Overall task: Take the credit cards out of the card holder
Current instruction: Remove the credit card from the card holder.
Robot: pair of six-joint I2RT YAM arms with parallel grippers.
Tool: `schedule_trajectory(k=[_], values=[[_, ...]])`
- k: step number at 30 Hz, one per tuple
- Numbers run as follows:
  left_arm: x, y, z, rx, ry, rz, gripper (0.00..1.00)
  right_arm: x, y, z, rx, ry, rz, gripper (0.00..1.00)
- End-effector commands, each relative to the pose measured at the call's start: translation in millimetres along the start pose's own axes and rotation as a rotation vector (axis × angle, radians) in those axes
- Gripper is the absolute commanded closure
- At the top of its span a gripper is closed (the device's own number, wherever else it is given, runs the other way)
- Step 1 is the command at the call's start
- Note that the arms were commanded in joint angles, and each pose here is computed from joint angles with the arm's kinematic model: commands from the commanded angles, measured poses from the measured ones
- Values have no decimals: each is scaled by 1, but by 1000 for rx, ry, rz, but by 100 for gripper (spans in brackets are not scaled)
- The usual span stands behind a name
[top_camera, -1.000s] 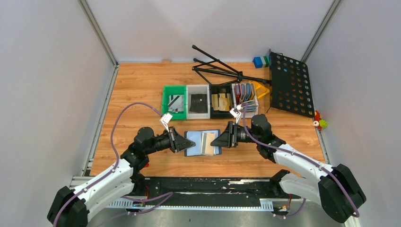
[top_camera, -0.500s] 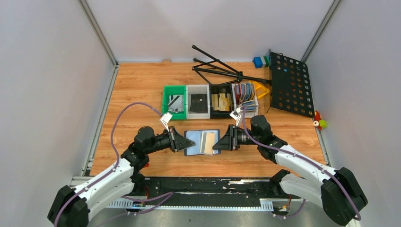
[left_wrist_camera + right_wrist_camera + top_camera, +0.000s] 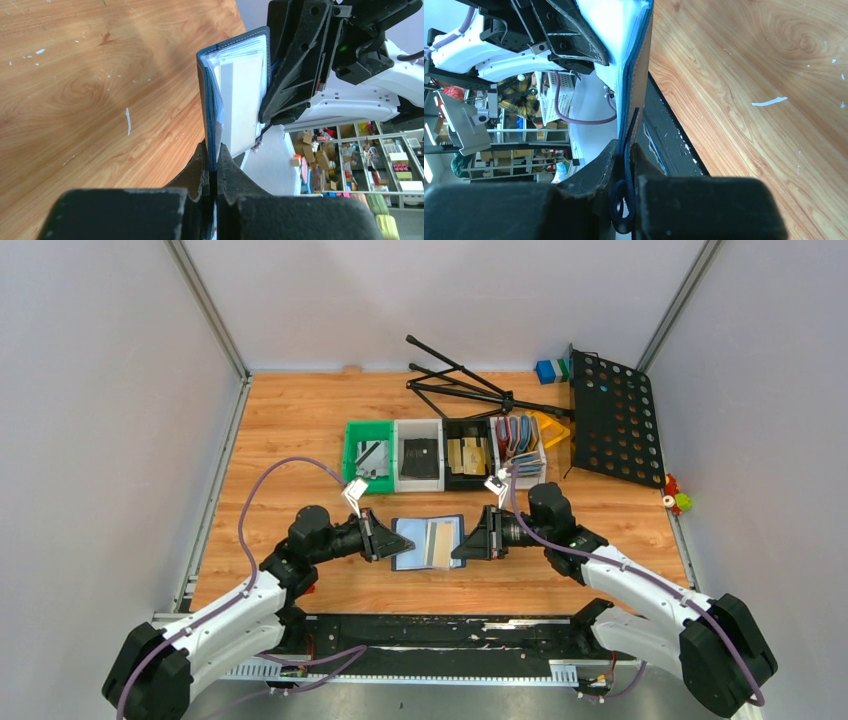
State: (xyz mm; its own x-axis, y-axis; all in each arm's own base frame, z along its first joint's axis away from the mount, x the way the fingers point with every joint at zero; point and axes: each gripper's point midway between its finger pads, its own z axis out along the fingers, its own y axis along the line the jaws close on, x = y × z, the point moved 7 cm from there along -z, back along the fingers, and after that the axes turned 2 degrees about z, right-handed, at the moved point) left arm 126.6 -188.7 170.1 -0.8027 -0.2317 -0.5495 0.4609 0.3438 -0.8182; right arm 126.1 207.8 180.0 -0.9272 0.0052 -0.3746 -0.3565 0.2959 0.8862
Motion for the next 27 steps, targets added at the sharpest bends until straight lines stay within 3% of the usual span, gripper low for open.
schedule_trajectory(k=[1, 6, 19, 27], values=[[-10, -10, 3, 54, -29, 37, 100, -12, 20, -1, -59, -17, -80, 97], [-10, -7, 6, 53, -21, 34, 100, -18, 24, 5, 24, -25, -87, 100], [-3, 4, 16, -8, 8, 65, 100, -14, 11, 21, 322, 21, -59, 97], [3, 14, 19, -54, 29, 74, 100, -13, 13, 34, 319, 32, -77, 94]])
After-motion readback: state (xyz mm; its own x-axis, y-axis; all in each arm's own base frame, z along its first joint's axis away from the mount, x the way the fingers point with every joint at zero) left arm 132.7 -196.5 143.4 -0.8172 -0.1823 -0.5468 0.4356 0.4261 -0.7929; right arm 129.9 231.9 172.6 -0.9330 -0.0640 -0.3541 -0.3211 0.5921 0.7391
